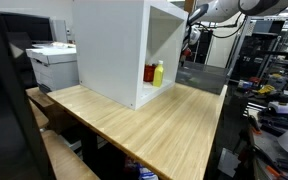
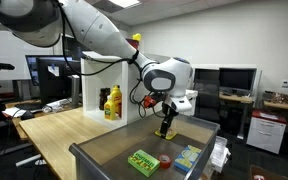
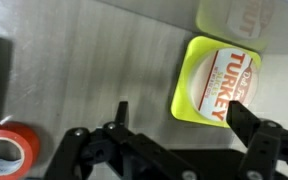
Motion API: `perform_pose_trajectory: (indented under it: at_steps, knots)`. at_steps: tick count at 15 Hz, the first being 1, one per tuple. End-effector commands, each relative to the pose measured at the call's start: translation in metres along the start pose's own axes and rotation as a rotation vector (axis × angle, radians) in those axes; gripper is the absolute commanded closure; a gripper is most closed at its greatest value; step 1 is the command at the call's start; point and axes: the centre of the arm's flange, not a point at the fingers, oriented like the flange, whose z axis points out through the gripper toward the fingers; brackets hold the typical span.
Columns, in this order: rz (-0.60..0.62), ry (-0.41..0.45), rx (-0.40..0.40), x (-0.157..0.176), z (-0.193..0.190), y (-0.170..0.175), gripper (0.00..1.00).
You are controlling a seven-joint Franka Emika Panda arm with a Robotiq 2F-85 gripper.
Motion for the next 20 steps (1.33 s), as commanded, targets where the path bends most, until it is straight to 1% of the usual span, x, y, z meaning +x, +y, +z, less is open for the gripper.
perform_pose_trajectory:
  at_steps: [1,7,14,20]
  knots:
    - [0.018,-0.012,0.001,0.001,0.0,-0.001,0.0]
    - [0.05,-0.001,-0.024,0.014,0.008,0.016,0.0]
    - [0.034,0.038,-0.034,0.02,0.019,0.025,0.0]
    - [0.036,0.078,0.031,0.02,0.017,0.022,0.0]
